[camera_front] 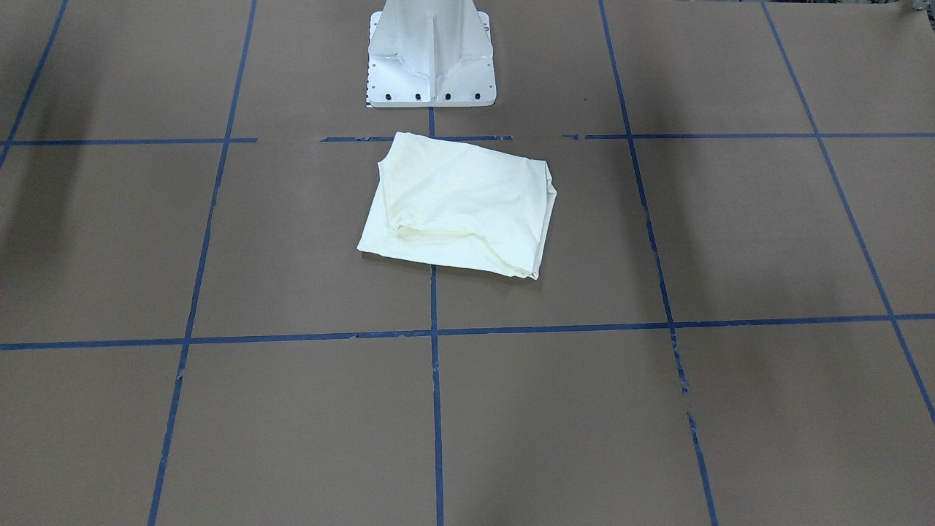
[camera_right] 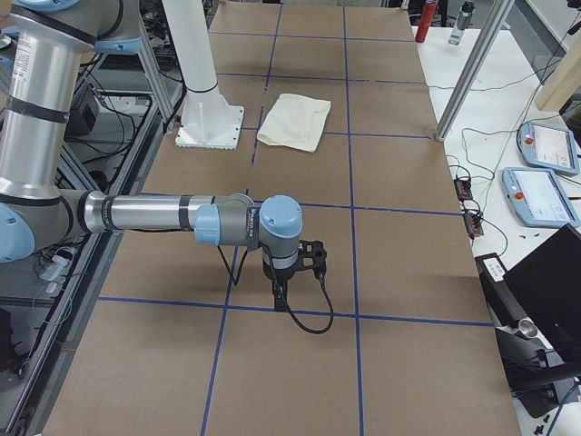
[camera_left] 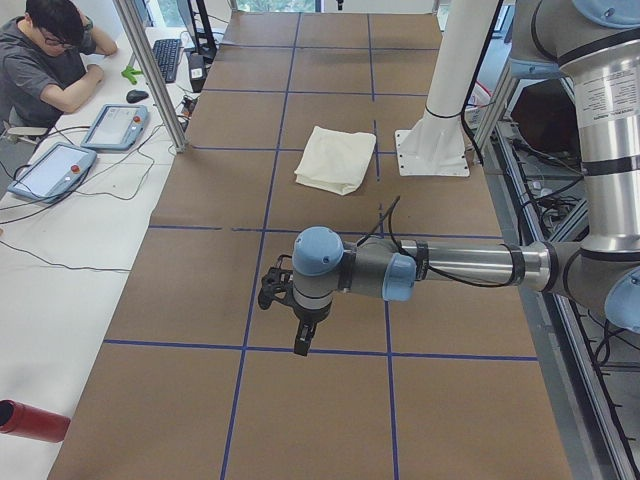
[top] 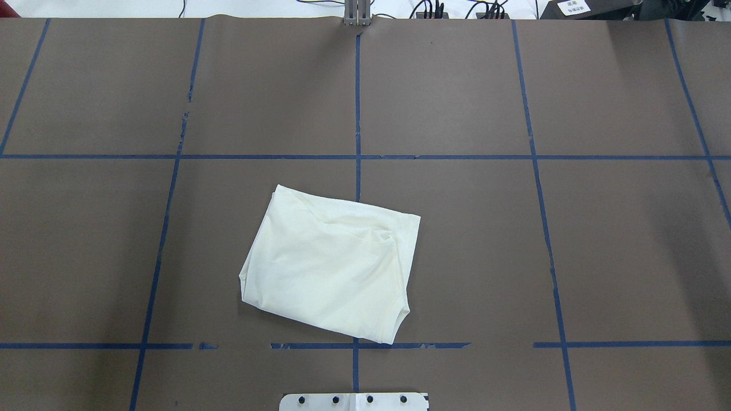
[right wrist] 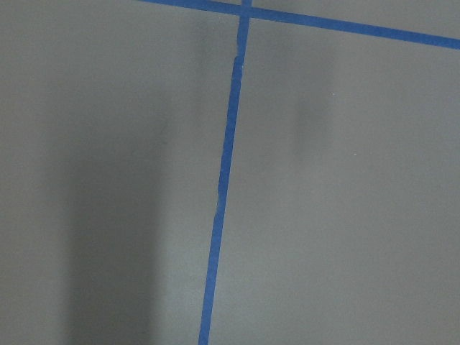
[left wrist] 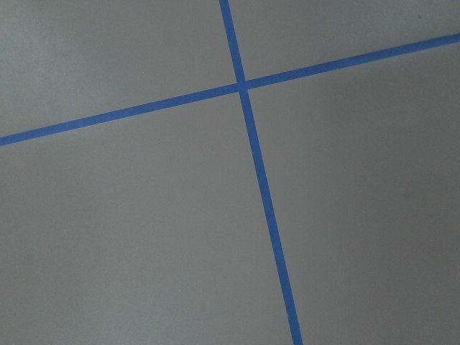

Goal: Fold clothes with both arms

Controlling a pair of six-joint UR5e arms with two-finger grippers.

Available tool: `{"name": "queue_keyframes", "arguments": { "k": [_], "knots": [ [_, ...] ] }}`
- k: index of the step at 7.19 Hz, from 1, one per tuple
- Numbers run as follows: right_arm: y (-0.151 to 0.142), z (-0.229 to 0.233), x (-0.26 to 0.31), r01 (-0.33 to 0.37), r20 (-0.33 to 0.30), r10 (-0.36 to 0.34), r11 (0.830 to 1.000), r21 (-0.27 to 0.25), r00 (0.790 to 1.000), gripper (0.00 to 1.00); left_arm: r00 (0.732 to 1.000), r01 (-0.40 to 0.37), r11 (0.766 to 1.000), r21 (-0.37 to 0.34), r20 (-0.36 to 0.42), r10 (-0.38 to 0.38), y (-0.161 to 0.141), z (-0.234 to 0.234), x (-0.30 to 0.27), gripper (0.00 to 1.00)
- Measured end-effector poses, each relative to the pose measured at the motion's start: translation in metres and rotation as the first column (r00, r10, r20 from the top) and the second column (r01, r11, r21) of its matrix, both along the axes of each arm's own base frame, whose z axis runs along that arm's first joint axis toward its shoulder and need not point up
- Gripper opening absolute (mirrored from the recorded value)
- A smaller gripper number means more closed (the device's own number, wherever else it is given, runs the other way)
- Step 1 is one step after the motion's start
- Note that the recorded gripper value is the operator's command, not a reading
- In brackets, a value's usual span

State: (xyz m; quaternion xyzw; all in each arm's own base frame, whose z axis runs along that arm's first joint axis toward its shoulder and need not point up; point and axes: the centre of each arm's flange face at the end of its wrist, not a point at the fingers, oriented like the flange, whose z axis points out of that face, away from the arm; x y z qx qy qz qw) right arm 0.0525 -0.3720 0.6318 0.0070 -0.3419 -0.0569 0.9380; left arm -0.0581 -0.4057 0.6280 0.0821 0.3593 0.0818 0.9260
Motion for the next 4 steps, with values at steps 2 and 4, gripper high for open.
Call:
{"name": "queue_keyframes", "arguments": {
  "k": [2, 4],
  "knots": [
    [0.0, 0.0002, 0.0, 0.0, 0.0, 0.0, 1.0, 0.0, 1.0, 1.0, 1.0, 0.001, 1.0, -0.001, 0.002, -0.001, 0.0003, 0.0004, -0.0005, 1.0],
    [0.0, 0.0001, 0.0, 0.0, 0.0, 0.0, 1.0, 0.0, 1.0, 1.0, 1.0, 0.003, 1.0, 0.007, 0.004, -0.003, -0.0002, -0.0036, -0.0008, 1.0]
  ]
}}
